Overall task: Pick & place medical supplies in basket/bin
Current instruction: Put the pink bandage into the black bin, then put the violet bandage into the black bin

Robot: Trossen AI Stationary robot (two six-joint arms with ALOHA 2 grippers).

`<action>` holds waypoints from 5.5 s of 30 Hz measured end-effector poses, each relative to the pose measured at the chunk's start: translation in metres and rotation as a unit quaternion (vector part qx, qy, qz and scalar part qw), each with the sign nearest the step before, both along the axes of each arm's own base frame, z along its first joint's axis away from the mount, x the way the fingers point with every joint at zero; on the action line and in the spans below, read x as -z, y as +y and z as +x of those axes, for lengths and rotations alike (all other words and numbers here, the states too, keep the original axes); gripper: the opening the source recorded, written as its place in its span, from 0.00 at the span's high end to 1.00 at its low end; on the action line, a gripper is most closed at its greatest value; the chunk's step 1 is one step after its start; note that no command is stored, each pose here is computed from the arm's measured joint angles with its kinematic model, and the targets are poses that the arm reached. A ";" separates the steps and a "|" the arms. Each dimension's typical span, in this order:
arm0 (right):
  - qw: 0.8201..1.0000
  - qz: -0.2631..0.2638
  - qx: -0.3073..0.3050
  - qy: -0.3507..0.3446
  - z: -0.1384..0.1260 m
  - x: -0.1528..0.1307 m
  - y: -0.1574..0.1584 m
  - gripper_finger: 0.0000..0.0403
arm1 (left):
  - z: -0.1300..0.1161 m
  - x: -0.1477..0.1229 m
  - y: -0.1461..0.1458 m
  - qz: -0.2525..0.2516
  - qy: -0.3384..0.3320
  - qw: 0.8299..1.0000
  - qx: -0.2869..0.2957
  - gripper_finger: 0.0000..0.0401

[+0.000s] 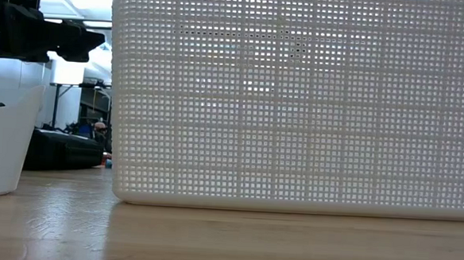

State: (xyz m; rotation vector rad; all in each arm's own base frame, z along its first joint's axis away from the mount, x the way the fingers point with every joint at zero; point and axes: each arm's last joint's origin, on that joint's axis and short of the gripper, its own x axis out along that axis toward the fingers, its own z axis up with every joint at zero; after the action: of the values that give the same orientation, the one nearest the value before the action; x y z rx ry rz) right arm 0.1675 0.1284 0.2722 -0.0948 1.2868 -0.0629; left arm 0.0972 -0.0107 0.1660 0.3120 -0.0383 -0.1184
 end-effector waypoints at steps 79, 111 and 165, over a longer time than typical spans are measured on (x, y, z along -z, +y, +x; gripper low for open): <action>0.983 -0.074 -0.122 0.118 0.044 0.069 0.021 0.80 | 0.000 0.000 0.000 0.000 0.000 1.000 0.000 0.37; 0.990 -0.119 -0.020 -0.077 0.023 0.030 0.030 0.74 | 0.000 0.000 0.000 0.000 0.000 1.000 0.000 0.37; 0.847 -0.079 -0.103 -0.516 0.008 0.030 0.058 0.60 | 0.000 0.000 0.000 0.000 0.000 1.000 0.000 0.37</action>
State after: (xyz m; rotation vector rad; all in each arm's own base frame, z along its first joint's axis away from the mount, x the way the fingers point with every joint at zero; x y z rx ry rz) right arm 0.1750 0.1869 0.2417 -0.2951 0.1776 -0.0251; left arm 0.0972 -0.0107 0.1658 0.3121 -0.0380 -0.1184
